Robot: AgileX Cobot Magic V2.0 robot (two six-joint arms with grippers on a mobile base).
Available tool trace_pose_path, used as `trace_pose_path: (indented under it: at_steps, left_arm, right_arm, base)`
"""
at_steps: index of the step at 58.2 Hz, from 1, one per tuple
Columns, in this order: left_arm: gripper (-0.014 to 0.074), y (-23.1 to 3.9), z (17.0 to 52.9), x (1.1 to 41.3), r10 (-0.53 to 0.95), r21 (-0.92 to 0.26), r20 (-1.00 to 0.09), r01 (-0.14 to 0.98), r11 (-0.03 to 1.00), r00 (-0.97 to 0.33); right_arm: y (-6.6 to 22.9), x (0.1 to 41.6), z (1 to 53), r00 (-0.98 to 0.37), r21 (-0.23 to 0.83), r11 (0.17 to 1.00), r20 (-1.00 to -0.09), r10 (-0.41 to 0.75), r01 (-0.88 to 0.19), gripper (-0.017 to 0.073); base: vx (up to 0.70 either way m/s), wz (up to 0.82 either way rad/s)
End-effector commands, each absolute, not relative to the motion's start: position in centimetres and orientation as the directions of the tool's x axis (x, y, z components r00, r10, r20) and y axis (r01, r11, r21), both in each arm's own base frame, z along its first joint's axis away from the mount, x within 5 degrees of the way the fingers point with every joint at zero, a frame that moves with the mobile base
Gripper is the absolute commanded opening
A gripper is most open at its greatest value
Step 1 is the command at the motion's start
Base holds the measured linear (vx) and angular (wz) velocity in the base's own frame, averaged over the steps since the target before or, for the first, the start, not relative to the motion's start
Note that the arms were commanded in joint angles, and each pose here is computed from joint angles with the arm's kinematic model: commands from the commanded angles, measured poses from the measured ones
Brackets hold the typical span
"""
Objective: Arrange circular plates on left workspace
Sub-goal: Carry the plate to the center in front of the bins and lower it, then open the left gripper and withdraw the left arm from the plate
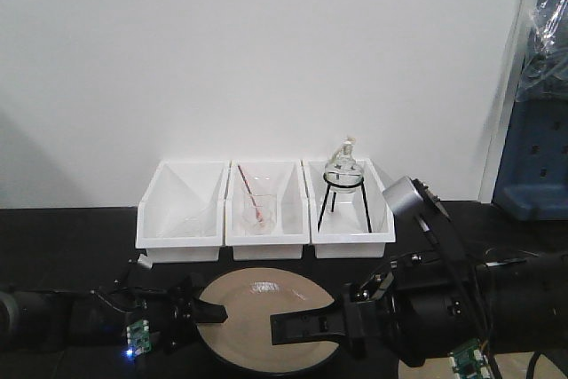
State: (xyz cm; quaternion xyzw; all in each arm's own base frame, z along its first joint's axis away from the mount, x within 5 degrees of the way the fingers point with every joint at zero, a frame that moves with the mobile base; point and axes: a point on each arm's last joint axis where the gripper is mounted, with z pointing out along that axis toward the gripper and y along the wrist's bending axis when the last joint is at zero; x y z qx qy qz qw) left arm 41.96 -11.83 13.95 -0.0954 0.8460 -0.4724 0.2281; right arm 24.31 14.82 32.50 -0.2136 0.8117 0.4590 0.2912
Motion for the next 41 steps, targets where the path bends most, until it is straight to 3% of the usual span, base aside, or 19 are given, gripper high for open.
trace_pose_path:
  at_steps: [1, 12, 33, 41]
  left_arm:
    - [0.0472, -12.4, 18.0, 42.2, -0.392, -0.876, -0.345, 0.142, 0.461, -0.853]
    - [0.0528, -11.9, 17.8, 42.3, -0.39, -0.862, -0.362, 0.144, 0.487, -0.847]
    - [0.0523, -6.6, 17.0, 42.1, -0.294, -0.805, -0.39, 0.168, 0.568, -0.872]
    - [0.0452, -4.7, 17.4, 41.8, -0.305, -0.835, -0.358, 0.156, 0.527, -0.882]
  right_arm:
    - [14.8, 24.1, 34.8, -0.71, 0.63, 0.452, -0.705, -0.009, -0.631, 0.0584]
    - [14.7, 24.2, 34.8, -0.706, 0.626, 0.461, -0.708, -0.001, -0.629, 0.0584]
    - [14.7, 24.4, 34.8, -0.703, 0.623, 0.471, -0.711, 0.007, -0.625, 0.0584]
    - [14.7, 24.4, 34.8, -0.704, 0.623, 0.472, -0.711, 0.009, -0.623, 0.0584]
  base:
    - [0.0, 0.0]
    - [0.0, 0.0]
    - [0.0, 0.0]
    - [0.0, 0.0]
